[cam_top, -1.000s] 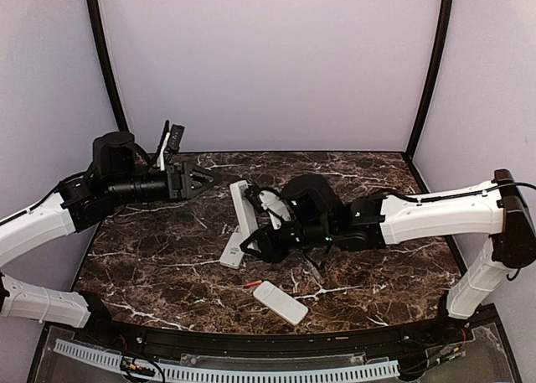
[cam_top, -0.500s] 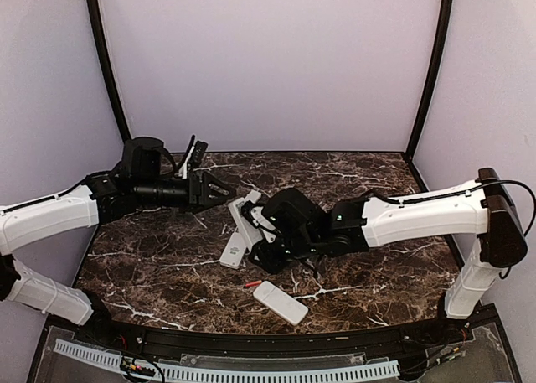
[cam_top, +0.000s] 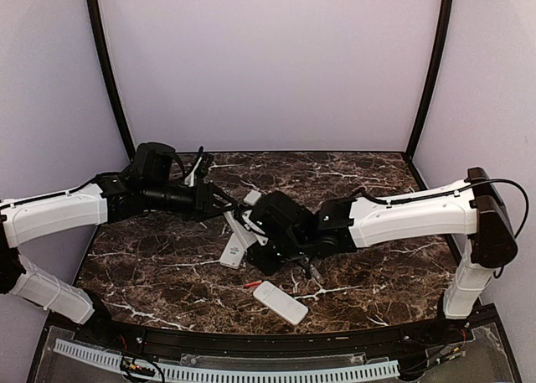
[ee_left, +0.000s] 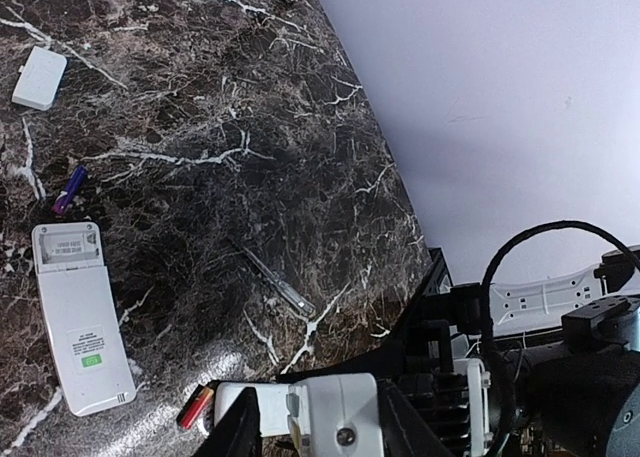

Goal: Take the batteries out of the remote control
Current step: Pass from the right arm to the left

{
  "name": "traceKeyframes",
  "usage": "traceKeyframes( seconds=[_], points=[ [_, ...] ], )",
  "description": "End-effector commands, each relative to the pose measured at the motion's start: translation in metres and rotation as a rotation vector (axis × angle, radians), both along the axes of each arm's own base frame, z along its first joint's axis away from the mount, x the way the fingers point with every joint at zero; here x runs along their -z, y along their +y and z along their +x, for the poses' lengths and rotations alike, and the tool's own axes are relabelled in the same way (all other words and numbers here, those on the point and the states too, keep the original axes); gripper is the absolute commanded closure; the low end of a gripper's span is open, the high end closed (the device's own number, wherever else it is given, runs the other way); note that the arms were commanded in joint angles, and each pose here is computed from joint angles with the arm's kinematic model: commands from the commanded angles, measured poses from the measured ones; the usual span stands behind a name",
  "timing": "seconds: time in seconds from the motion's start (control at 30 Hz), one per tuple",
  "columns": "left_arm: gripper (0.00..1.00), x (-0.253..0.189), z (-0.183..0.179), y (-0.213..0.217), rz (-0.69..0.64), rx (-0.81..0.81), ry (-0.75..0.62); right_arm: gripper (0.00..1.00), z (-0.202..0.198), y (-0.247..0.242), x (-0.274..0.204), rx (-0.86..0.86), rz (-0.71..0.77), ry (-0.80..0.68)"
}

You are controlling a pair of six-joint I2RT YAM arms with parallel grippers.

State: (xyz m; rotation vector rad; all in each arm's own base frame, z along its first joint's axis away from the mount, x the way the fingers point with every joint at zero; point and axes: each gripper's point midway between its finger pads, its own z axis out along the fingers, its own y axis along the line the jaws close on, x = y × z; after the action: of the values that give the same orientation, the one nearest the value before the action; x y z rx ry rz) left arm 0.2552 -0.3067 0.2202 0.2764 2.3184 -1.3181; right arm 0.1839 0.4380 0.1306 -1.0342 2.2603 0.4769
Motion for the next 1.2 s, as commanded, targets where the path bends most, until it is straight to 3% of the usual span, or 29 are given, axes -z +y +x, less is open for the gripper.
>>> traceKeyframes(
  seconds=[0.0,0.43,0.53,0.7,0.8,0.93,1.17],
  points=[
    [0.62,0.007,-0.007,-0.001,0.028,0.023,0.043,1.0,0.003,0.01,-0.011,0.003,-0.006,-0.059],
    [0.91,0.009,-0.017,-0.003,-0.018,0.042,0.077,1.0,0.011,0.001,-0.009,0.073,-0.025,-0.079],
    [0.97,0.009,-0.016,-0.002,-0.026,0.028,0.078,0.85,0.011,-0.001,-0.013,0.086,0.001,-0.08],
    [1.0,0.001,-0.008,0.007,-0.026,-0.056,0.042,0.35,0.007,-0.005,-0.027,0.102,0.094,-0.071],
    [1.0,-0.006,-0.002,0.02,-0.031,-0.131,0.009,0.16,0.004,-0.009,-0.046,0.124,0.226,-0.044],
    [1.0,-0.017,0.002,0.033,-0.105,-0.201,-0.033,0.08,-0.001,-0.015,-0.084,0.151,0.513,0.052],
    [1.0,-0.053,-0.005,0.033,-0.243,-0.156,-0.153,0.09,0.0,-0.02,-0.105,0.188,0.883,0.298]
  ],
)
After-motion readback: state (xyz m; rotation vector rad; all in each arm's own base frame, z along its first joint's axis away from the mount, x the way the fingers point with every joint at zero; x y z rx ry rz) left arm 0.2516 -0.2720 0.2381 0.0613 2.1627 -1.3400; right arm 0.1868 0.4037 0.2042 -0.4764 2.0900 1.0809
